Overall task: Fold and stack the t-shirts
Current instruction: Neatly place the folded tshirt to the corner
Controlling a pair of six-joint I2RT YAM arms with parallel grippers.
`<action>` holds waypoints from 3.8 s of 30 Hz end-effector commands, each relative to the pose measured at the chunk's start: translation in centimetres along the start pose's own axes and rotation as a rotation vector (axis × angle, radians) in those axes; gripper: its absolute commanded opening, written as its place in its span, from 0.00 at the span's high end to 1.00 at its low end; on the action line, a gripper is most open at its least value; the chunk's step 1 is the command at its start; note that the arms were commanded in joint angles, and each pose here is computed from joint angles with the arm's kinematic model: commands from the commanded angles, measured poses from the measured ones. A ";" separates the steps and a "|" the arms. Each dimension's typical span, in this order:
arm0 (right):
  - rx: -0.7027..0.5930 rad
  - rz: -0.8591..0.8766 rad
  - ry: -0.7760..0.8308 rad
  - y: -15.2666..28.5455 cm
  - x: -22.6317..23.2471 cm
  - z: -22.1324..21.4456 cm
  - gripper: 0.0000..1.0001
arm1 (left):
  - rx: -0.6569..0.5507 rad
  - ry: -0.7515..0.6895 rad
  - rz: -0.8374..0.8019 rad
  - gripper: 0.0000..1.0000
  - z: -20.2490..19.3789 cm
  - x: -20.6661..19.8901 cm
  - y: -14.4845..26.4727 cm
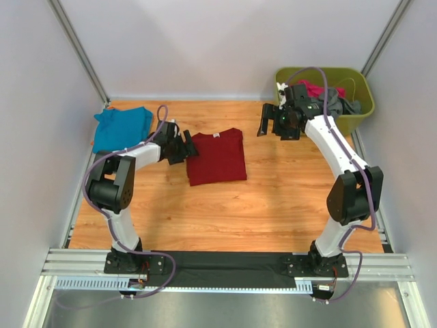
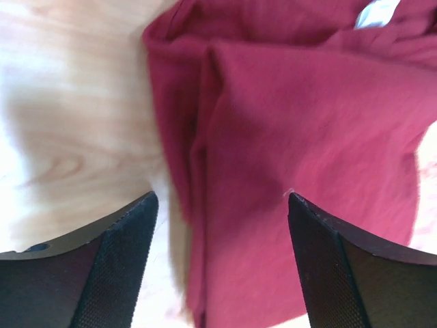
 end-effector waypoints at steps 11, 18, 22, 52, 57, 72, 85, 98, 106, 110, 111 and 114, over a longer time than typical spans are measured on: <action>-0.077 -0.046 -0.100 1.8 -1.4 1.1 0.00 | -0.019 -0.036 -0.044 0.87 1.7 -0.5 -3.9; -0.096 -0.126 -0.052 2.3 -2.6 1.0 0.00 | -0.106 -0.221 0.062 1.00 6.1 -2.3 -1.8; -0.099 -0.175 -0.037 2.0 -3.2 1.1 0.00 | -0.166 -0.375 0.141 1.00 8.7 -2.9 1.5; -0.079 -0.220 -0.062 -3.2 -4.6 2.4 0.00 | -0.492 -0.647 0.581 1.00 22.1 0.3 13.3; -0.077 -0.217 -0.066 -3.8 -4.9 2.9 0.00 | -0.514 -0.659 0.610 1.00 22.9 0.6 14.1; -0.053 -0.211 -0.064 -4.8 -5.2 2.8 0.00 | -0.546 -0.678 0.569 1.00 25.1 0.0 15.6; -0.002 -0.189 -0.070 -5.7 -5.3 2.8 0.00 | -0.557 -0.541 0.664 1.00 29.0 7.4 13.6; -0.086 -0.075 -0.055 -4.7 -3.7 5.7 0.00 | -0.612 -0.309 0.785 0.37 30.7 12.8 12.8; -0.322 0.019 -0.035 2.9 -1.3 7.8 0.00 | -0.642 -0.188 0.529 0.00 26.5 7.8 19.2; -0.380 -0.003 -0.026 6.5 -1.0 6.4 0.00 | -0.630 -0.119 0.294 0.00 21.6 4.7 22.9; -0.431 -0.003 -0.017 8.6 -0.7 6.2 0.00 | -0.637 -0.109 0.265 0.01 20.8 4.3 23.6; -0.480 -0.011 -0.009 11.2 -0.5 4.2 0.00 | -0.677 -0.092 0.168 0.01 17.7 2.8 26.7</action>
Point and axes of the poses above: each gripper's point midway between its finger pads, its own y axis back along the fingers, its own x axis along the line the jaws close on, z = x × y, the point moved 8 cm from there along y, back along the fingers, and after that the axes turned 10 degrees about y, right-handed, at the moved point
